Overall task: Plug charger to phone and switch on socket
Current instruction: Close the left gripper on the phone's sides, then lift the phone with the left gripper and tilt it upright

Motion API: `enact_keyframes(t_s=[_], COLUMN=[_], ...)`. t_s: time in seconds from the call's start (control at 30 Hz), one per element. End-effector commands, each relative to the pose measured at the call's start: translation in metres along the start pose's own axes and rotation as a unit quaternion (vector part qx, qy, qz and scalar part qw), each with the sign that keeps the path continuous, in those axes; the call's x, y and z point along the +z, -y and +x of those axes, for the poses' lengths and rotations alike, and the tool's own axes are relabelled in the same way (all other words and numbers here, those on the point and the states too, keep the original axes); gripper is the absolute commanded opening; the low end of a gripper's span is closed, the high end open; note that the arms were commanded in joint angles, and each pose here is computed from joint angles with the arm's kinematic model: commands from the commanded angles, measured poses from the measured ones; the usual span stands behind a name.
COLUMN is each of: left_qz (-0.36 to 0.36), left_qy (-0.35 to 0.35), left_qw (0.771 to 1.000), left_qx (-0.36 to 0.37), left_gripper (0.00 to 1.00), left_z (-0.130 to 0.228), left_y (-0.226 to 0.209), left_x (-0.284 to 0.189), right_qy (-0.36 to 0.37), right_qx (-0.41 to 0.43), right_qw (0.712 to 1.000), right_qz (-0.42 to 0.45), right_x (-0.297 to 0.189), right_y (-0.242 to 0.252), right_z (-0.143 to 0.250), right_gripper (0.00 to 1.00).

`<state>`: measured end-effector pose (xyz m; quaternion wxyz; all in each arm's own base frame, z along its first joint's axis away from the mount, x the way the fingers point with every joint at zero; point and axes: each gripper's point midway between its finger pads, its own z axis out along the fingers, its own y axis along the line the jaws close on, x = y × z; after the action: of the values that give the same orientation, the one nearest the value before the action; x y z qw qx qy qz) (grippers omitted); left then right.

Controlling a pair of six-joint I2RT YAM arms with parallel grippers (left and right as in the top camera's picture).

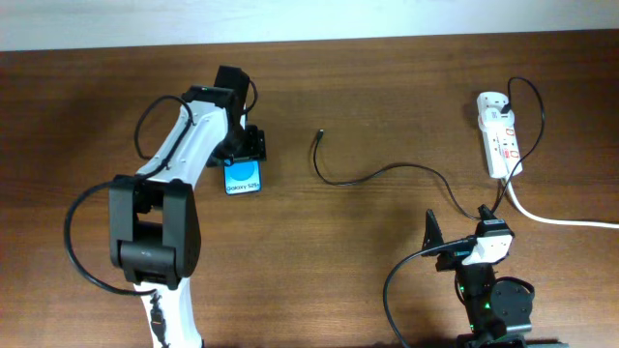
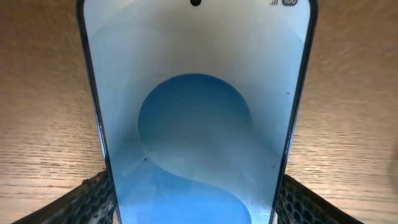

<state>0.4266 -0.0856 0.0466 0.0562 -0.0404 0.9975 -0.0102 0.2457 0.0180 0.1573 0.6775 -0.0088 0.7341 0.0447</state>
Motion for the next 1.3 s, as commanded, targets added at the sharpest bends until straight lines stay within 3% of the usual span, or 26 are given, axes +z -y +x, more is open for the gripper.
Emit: enact_keyframes(t_s=[0.0,0.1,0.27,0.4,0.6,0.83,1.0,1.27], left_qz=[0.030,0.061,0.107,0.167,0.261,0.347,0.355,0.382], left_qy=[0.009,0.004,-0.020,-0.063,-0.165,-0.231,-0.253,-0.329], left_qw=[1.000,0.998,0.990,0.970,0.904,0.849,0.832,0.780], left_qx=[0.000,-0.012,-0.093,-0.167,-0.297,-0.324,-0.343,-0.372], left_gripper=[0.00,0.00,0.00,0.00,0.00,0.00,0.00,0.00], left_z=[-0.010,-0.009,-0.005,0.003,0.016,0.017,0.020,0.034], left_y=[0.013,0.024,0.038,0.059,0.085,0.104,0.109,0.120], left_x=[-0.011,-0.014,-0.017,-0.024,-0.045,-0.072,-0.078,-0.100], right_qy=[0.000,0.000,0.000,0.000,0.000,0.000,0.000,0.000], right_qx=[0.002,0.002,0.002,0.002,0.002,0.002,0.002,0.002], right_qw=[1.000,1.000,1.000,1.000,1.000,1.000,1.000,1.000], right_qz=[0.000,0.000,0.000,0.000,0.000,0.000,0.000,0.000], right_x=[0.000,0.000,0.000,0.000,0.000,0.000,0.000,0.000], right_y=[-0.001,-0.001,-0.001,-0.001,-0.001,-0.001,-0.001,-0.001], right_z=[0.001,0.002,0.001,0.001,0.001,0.001,0.001,0.001], right_gripper=[0.98,0.98,0.98,0.98,0.98,0.98,0.98,0.98])
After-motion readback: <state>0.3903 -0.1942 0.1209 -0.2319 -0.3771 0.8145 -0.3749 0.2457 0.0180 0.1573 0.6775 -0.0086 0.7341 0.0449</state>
